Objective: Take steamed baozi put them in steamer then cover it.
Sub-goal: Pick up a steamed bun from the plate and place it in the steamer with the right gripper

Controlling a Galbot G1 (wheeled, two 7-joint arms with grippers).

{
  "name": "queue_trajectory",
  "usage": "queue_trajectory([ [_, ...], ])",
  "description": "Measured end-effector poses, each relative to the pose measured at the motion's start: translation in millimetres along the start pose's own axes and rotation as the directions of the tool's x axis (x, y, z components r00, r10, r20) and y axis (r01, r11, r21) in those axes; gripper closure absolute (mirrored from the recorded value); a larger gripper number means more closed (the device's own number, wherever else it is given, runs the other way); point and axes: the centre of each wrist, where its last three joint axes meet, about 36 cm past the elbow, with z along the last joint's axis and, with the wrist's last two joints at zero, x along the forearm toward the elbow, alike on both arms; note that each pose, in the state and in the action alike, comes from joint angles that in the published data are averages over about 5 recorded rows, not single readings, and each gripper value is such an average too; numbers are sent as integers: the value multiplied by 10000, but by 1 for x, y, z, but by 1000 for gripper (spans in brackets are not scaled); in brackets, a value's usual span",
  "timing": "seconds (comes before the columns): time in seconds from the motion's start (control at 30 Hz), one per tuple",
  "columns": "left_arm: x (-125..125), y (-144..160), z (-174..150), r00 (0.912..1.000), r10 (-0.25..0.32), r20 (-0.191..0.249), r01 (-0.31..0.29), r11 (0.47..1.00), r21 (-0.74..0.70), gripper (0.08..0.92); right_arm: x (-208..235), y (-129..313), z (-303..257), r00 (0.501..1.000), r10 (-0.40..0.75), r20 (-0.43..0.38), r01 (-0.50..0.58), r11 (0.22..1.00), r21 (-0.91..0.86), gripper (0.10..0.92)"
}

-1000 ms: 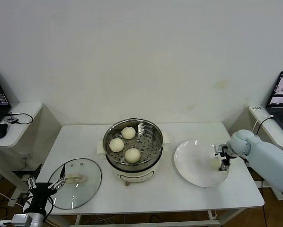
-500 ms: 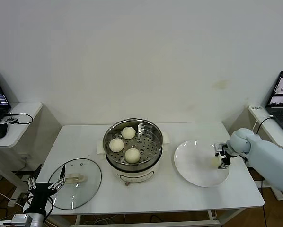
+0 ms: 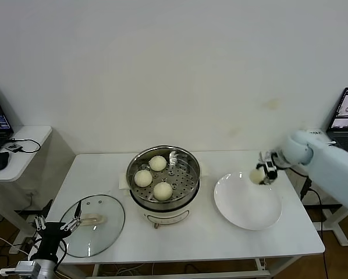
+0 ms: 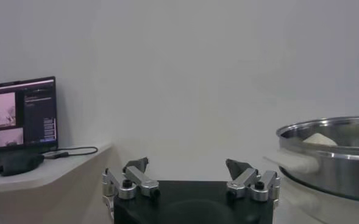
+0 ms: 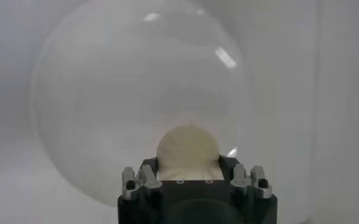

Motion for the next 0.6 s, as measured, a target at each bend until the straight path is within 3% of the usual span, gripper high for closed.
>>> queue_trajectory([
  [0.3,-2,-2,-1,9999,1,107,-1,10000,41,177,61,-46,-87,9897,696,1251,-731,9970,237,378],
  [0.6,0,-1,-3,9998,-56,184,55,10000,19,177,62,-56,-177,9774,231,2099,-296,9992,278,378],
])
